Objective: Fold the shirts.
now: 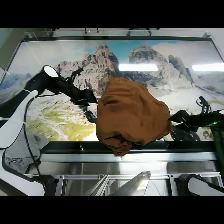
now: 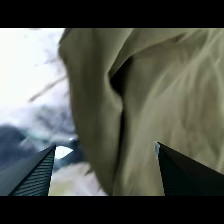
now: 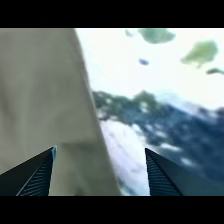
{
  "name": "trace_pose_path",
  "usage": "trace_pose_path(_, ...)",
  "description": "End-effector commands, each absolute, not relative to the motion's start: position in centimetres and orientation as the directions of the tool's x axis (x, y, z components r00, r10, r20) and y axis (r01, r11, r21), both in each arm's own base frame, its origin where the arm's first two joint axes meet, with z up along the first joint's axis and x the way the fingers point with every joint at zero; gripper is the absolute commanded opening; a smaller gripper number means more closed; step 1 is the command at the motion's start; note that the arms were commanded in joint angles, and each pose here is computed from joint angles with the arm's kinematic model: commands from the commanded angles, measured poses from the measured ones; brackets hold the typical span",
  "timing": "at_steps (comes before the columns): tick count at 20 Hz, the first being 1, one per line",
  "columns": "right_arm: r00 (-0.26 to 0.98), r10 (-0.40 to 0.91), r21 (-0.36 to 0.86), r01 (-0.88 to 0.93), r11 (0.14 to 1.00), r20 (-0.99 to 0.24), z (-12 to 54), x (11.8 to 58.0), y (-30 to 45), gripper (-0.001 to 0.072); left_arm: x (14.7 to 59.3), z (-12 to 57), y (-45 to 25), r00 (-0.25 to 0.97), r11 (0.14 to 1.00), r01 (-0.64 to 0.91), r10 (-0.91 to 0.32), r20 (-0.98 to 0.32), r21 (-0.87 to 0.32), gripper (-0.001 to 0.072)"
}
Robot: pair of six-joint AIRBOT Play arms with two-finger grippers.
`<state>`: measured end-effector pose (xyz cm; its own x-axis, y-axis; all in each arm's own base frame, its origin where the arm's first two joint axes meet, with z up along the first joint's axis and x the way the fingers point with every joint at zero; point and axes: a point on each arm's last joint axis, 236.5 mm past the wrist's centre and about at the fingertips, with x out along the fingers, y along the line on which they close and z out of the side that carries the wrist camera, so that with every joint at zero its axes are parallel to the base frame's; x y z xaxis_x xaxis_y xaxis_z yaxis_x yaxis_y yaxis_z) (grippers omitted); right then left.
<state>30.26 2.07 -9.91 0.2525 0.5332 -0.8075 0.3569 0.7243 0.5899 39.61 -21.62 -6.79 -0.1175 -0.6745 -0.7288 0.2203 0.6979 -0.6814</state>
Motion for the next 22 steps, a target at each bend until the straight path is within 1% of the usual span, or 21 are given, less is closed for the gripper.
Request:
trace_pose_path(1, 0.194, 0.618, 0.645, 0.314, 0.696, -0.761, -11.5, 30.4, 6.0, 0.0524, 40.0, -9.3, -25.8, -0.152, 0.598, 0.173, -0.769, -0.621, -0.783, 0.0698)
trace_pose_path(2, 0.192, 0.643, 0.669, 0.296, 0.682, -0.741, -11.4, 30.6, 7.2, 0.0444, 40.0, -10.1, -26.6, -0.17, 0.593, 0.168, -0.769, -0.616, -0.787, 0.0669)
trace_pose_path(3, 0.201, 0.662, 0.689, 0.288, 0.665, -0.722, -11.1, 31.0, 8.0, 0.0391, 40.0, -10.6, -27.3, -0.189, 0.589, 0.148, -0.772, -0.607, -0.794, 0.0629)
trace_pose_path(4, 0.214, 0.675, 0.706, 0.289, 0.647, -0.706, -10.6, 31.4, 8.5, 0.0205, 40.1, -10.9, -27.8, -0.208, 0.587, 0.134, -0.771, -0.602, -0.798, 0.0468)
trace_pose_path(5, 0.217, 0.698, 0.73, 0.261, 0.632, -0.682, -9.7, 31.7, 8.9, 0.0033, 40.2, -10.9, -28.1, -0.229, 0.58, 0.124, -0.773, -0.592, -0.805, 0.0229)
trace_pose_path(6, 0.211, 0.724, 0.753, 0.233, 0.615, -0.656, -8.6, 31.9, 9.2, 0.0028, 39.9, -10.0, -28.4, -0.265, 0.555, 0.125, -0.78, -0.567, -0.822, -0.0001)
trace_pose_path(7, 0.201, 0.751, 0.777, 0.192, 0.599, -0.629, -7.0, 32.2, 9.4, 0.0028, 39.6, -8.3, -29.0, -0.299, 0.503, 0.126, -0.802, -0.517, -0.855, -0.0002)
trace_pose_path(9, 0.213, 0.785, 0.812, 0.097, 0.575, -0.582, -2.8, 33.4, 9.4, 0.0027, 40.0, -2.1, -29.7, -0.325, 0.359, 0.152, -0.862, -0.389, -0.921, -0.0003)
trace_pose_path(11, 0.284, 0.798, 0.824, -0.044, 0.565, -0.532, 3.4, 35.2, 9.3, 0.0028, 40.9, 6.5, -29.8, -0.291, 0.208, 0.254, -0.915, -0.28, -0.945, -0.0004)
trace_pose_path(12, 0.327, 0.8, 0.816, -0.125, 0.564, -0.503, 6.9, 36.0, 9.4, 0.0028, 41.0, 10.8, -29.5, -0.267, 0.157, 0.324, -0.931, -0.25, -0.933, -0.0004)
trace_pose_path(13, 0.384, 0.798, 0.795, -0.214, 0.567, -0.466, 11.0, 36.6, 9.6, 0.0028, 40.9, 15.3, -28.9, -0.233, 0.138, 0.398, -0.941, -0.245, -0.907, -0.0004)
trace_pose_path(15, 0.485, 0.811, 0.748, -0.392, 0.535, -0.327, 20.1, 36.4, 10.8, 0.0028, 38.9, 23.9, -27.4, -0.167, 0.127, 0.562, -0.951, -0.262, -0.817, -0.0004)
trace_pose_path(16, 0.514, 0.824, 0.714, -0.483, 0.507, -0.237, 24.7, 35.4, 11.7, 0.0028, 37.0, 27.9, -26.8, -0.139, 0.121, 0.644, -0.953, -0.271, -0.756, -0.0003)
trace_pose_path(18, 0.537, 0.841, 0.56, -0.68, 0.473, -0.058, 32.7, 31.4, 13.6, 0.0028, 32.4, 34.4, -26.0, -0.07, 0.12, 0.77, -0.96, -0.27, -0.627, -0.0002)
trace_pose_path(19, 0.553, 0.833, 0.489, -0.724, 0.486, -0.01, 35.1, 29.5, 14.2, 0.0028, 29.9, 36.7, -25.8, -0.038, 0.118, 0.819, -0.966, -0.258, -0.561, -0.0002)
trace_pose_path(20, 0.58, 0.815, 0.429, -0.74, 0.518, 0.015, 36.8, 27.8, 14.5, 0.0028, 27.5, 38.3, -25.5, -0.007, 0.122, 0.86, -0.968, -0.251, -0.496, -0.0001)
trace_pose_path(21, 0.596, 0.802, 0.378, -0.75, 0.542, 0.033, 38.0, 26.3, 14.9, 0.0029, 26.2, 38.7, -25.2, 0.036, 0.162, 0.874, -0.962, -0.272, -0.457, 0.0)
trace_pose_path(22, 0.608, 0.792, 0.323, -0.761, 0.562, 0.052, 39.1, 24.8, 15.2, 0.0029, 25.1, 38.6, -24.4, 0.106, 0.238, 0.883, -0.941, -0.321, -0.404, 0.0017)
